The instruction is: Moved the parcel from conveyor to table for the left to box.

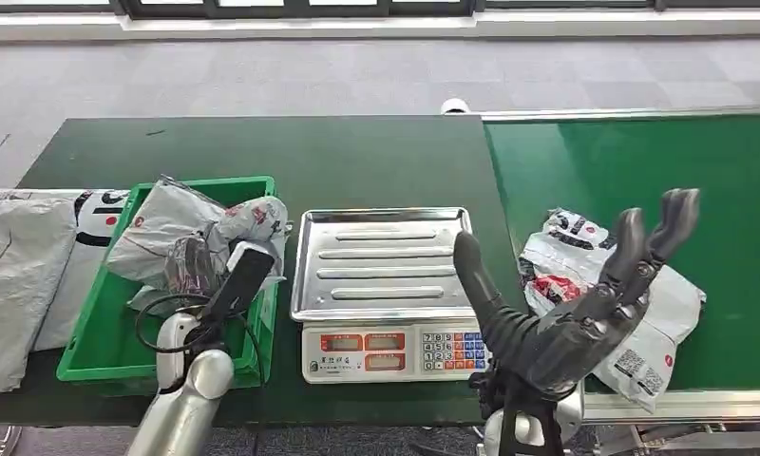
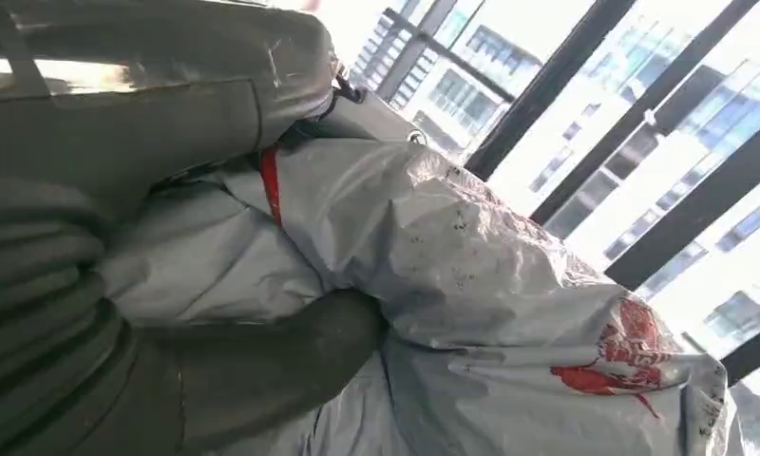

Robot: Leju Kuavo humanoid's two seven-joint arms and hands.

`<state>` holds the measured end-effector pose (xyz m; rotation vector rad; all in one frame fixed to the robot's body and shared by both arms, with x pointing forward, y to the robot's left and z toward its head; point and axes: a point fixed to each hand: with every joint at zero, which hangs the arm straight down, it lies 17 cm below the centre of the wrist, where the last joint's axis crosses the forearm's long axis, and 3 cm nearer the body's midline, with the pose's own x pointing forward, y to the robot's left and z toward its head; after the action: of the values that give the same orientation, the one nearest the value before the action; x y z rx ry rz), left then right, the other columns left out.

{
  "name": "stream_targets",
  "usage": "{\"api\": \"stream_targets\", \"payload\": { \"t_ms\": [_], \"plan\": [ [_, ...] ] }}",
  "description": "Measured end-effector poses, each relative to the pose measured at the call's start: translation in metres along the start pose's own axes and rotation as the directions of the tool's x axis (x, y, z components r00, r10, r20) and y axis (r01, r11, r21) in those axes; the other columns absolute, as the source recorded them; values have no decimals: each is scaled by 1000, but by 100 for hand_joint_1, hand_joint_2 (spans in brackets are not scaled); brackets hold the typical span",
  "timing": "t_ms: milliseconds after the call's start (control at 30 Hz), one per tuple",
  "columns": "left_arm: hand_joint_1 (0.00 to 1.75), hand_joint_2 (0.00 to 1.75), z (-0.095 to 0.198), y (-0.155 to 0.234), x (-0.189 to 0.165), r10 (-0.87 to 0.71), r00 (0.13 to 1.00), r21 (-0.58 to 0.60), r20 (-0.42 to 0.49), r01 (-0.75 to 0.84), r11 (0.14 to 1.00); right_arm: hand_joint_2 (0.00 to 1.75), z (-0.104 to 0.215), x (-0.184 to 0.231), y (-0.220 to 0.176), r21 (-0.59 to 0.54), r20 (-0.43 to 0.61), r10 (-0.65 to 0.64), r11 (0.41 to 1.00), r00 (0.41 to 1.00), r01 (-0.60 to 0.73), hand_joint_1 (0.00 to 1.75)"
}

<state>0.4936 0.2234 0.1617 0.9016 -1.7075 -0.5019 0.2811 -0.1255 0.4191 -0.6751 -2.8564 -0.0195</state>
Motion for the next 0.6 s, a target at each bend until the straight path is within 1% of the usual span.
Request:
{"api": "stream_targets", "payload": {
  "t_ms": [33, 67, 133, 233, 400, 500, 600],
  "plan": [
    [16, 175, 1, -3, -6, -9, 1000, -11, -11, 9, 1000, 175, 0, 0, 0, 0, -2, -1, 1000, 1000, 1, 0],
    [0, 175, 2, -6, -11, -18, 1000, -18, -23, 18, 1000, 175, 1, 0, 0, 1, -3, -1, 1000, 1000, 1, 0],
    [0, 175, 3, -8, -20, -31, 999, -25, -43, 30, 999, 175, 1, 0, 0, 2, -4, -2, 1000, 1000, 2, 0],
    [0, 175, 3, -4, -30, -51, 997, 2, -63, 51, 999, 175, 2, 0, 1, 5, -4, 0, 1000, 1000, 0, 0],
    [0, 175, 2, 18, -37, -51, 996, 100, -73, 58, 993, 175, 5, -1, 4, 20, -3, 8, 1000, 1000, -8, 0],
    [0, 175, 4, 36, -37, -31, 997, 182, -66, 43, 982, 175, 7, 0, 5, 30, 3, 18, 999, 1000, -18, 0],
    [0, 175, 4, 41, -38, -28, 997, 199, -68, 41, 979, 175, 7, -3, 4, 30, -2, 28, 999, 1000, -28, 0]
  ]
}}
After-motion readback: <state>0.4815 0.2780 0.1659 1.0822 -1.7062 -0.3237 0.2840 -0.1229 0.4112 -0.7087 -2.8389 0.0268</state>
